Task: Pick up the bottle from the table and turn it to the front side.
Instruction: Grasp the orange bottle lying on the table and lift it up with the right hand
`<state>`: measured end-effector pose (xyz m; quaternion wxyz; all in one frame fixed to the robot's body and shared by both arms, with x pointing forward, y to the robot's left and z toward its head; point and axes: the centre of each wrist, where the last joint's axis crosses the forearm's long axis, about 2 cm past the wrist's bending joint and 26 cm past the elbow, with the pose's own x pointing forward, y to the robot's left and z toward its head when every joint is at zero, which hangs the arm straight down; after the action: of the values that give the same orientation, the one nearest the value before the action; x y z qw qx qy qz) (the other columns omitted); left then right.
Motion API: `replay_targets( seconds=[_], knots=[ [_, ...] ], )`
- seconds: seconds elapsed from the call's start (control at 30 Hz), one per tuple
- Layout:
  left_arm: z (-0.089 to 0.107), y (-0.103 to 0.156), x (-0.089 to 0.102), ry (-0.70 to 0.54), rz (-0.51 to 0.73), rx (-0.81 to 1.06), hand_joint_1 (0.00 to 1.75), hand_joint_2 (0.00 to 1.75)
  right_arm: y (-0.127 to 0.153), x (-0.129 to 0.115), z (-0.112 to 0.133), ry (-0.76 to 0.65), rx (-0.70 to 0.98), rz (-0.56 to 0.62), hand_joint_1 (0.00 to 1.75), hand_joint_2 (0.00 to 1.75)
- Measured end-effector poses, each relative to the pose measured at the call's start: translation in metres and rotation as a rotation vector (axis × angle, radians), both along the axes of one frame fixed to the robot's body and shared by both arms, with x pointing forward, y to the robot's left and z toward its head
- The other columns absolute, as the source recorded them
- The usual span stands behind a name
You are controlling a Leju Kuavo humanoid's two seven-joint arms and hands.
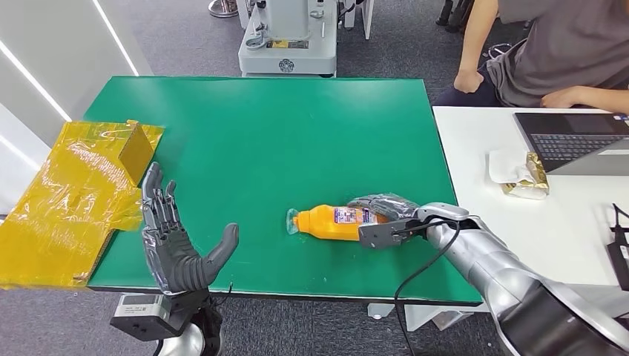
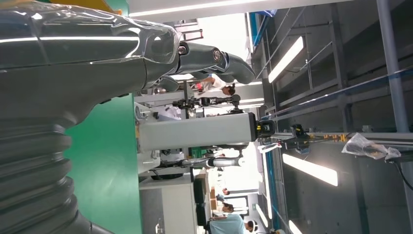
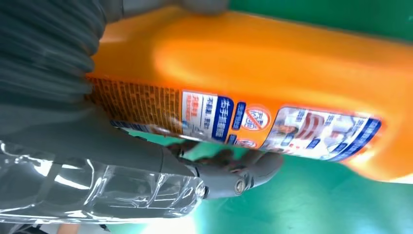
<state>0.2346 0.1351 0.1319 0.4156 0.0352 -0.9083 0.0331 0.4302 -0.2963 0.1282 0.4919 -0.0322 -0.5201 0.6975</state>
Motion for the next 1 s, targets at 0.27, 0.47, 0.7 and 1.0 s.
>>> replay_targets(
  seconds=[0.27,0.47,0.7,1.0],
  knots=[
    [0.000,0.000,0.000,0.000,0.004,0.000,0.00,1.75,0.000,-0.002,-0.004,-0.050,0.008,-0.006,1.75,1.75],
    [0.000,0.000,0.000,0.000,0.008,0.000,0.00,1.75,0.001,-0.006,-0.010,-0.117,0.028,-0.016,1.75,1.75],
    [0.000,0.001,0.000,0.000,0.023,0.002,0.00,1.75,0.013,-0.020,-0.026,-0.292,0.149,-0.051,1.75,1.75],
    [0.000,0.001,0.000,-0.002,0.024,0.005,0.00,1.75,0.031,-0.040,-0.042,-0.576,0.375,-0.212,1.75,1.75]
  ],
)
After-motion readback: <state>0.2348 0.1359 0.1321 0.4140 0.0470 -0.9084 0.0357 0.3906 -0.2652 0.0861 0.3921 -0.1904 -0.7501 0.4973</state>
